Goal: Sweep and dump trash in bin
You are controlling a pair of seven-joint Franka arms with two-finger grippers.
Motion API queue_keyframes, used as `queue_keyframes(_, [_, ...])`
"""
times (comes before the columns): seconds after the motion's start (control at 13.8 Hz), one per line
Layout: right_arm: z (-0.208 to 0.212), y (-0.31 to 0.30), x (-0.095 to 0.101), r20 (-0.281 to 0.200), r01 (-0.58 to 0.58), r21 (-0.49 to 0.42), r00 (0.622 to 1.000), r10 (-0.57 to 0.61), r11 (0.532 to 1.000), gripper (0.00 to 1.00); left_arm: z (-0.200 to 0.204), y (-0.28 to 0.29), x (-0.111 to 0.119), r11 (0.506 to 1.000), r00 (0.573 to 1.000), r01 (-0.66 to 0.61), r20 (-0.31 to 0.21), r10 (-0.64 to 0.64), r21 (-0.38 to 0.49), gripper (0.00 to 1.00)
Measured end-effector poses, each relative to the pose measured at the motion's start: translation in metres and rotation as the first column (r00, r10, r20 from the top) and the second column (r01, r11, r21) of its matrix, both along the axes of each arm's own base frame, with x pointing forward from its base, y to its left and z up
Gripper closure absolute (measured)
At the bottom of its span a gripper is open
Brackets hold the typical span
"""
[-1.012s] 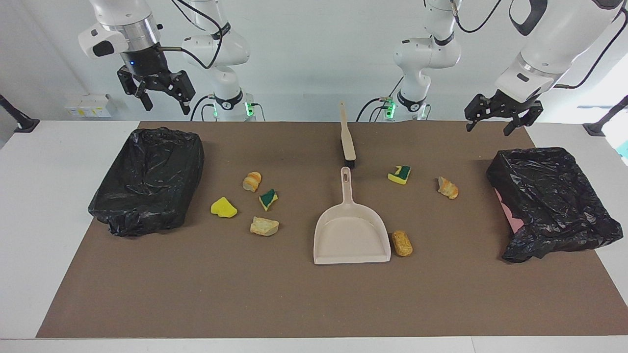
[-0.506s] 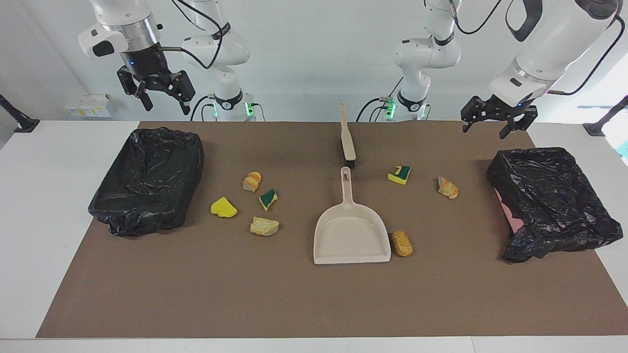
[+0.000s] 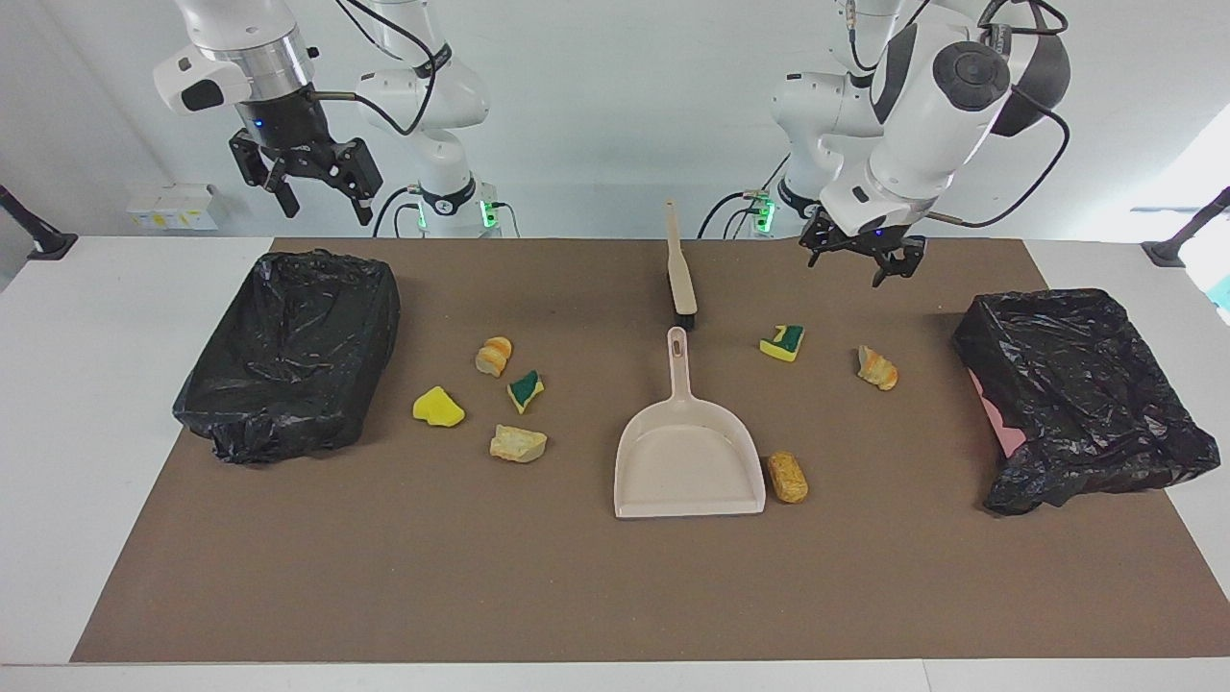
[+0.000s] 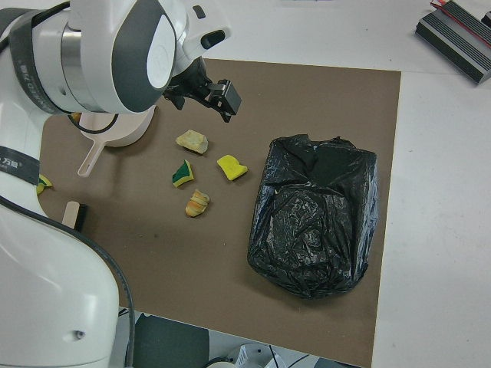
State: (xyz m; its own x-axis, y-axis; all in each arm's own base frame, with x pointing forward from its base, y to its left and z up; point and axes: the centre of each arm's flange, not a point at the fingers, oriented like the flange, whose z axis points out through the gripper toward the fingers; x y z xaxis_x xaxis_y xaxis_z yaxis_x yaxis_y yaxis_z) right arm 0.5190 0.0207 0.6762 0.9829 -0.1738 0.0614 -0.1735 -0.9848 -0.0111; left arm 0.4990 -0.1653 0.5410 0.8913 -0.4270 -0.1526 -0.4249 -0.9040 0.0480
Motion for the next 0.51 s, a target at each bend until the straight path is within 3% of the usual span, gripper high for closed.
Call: queue_keyframes(0.51, [0.000,0.000,0.000,0.000,0.000,0.000,1.000,0.000,1.000,0.00,-0.035,-0.075,-0.068,0.998,0.998,-0.061,-0.002,0.061,0.014,0.00])
